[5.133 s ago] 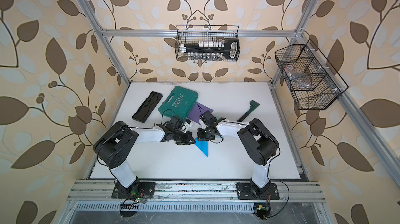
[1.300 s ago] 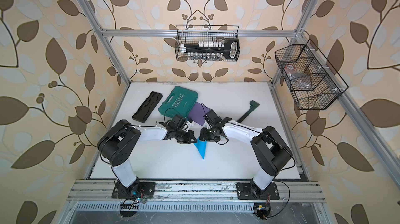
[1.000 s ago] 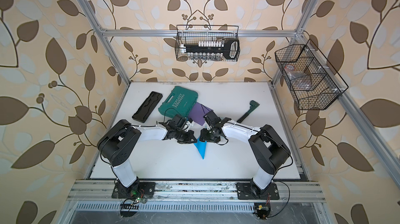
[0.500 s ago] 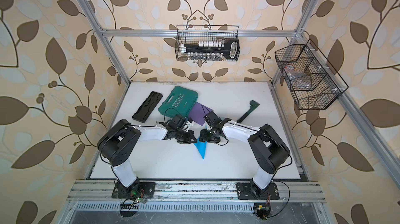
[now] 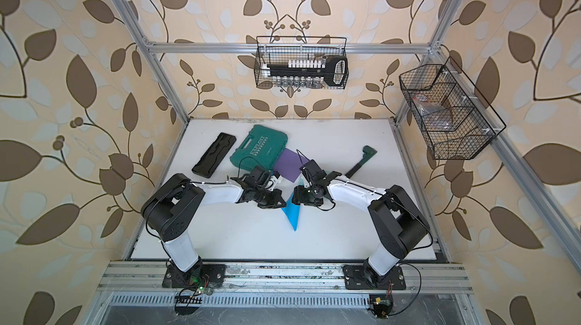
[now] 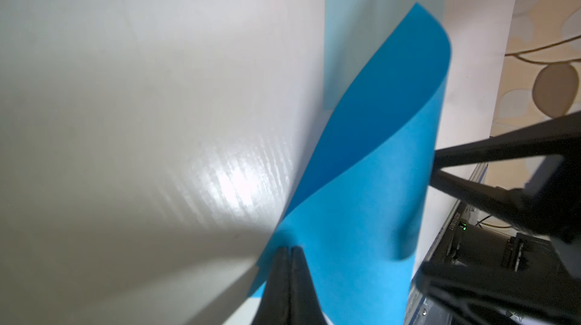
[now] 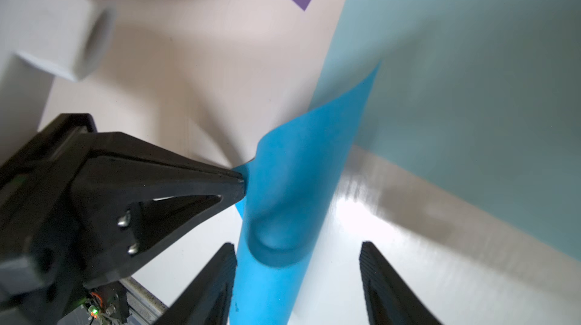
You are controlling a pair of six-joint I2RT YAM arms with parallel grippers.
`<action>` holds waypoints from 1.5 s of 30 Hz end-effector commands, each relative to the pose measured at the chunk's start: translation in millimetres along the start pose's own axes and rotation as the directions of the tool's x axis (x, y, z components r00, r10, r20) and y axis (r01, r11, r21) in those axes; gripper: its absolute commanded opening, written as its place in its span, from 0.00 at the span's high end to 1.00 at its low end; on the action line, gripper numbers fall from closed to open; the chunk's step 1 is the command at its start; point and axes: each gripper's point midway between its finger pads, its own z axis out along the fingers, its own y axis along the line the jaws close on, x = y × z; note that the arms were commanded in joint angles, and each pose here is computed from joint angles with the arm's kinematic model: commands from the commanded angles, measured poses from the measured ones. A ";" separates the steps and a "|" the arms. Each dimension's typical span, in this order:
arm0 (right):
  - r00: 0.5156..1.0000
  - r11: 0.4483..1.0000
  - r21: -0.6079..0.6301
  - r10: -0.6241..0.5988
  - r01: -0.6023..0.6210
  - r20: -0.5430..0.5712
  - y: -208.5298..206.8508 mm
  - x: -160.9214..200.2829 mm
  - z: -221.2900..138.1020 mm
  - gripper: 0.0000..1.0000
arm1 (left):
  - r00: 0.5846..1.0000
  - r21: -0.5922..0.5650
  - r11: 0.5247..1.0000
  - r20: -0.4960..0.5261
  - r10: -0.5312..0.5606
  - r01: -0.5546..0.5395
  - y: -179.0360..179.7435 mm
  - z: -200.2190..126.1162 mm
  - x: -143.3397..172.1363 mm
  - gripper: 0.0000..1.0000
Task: Fold the square paper diagonally
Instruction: Fold the paper at the center of the board.
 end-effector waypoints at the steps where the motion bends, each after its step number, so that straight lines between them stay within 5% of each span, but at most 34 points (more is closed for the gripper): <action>1: 1.000 1.000 0.013 -0.013 0.013 0.002 -5.3 1.4 -3.6 0.37 | 1.000 -0.062 0.998 -0.017 -0.001 0.000 11.8 2.1 6.3 1.00; 17: 1.000 1.000 0.001 -0.009 0.009 -0.011 -4.0 2.0 2.9 0.43 | 1.000 -0.061 0.998 -0.015 0.000 -0.001 11.7 2.0 6.4 1.00; 26: 0.999 1.000 -0.018 0.008 -0.009 -0.033 -0.4 1.9 12.9 0.37 | 1.000 -0.060 0.998 -0.011 0.001 -0.002 10.9 0.9 6.1 1.00; 45: 0.997 0.999 -0.036 0.008 -0.010 -0.078 4.3 14.7 25.4 0.53 | 1.000 -0.063 0.998 0.005 0.009 -0.008 9.5 -3.0 4.1 1.00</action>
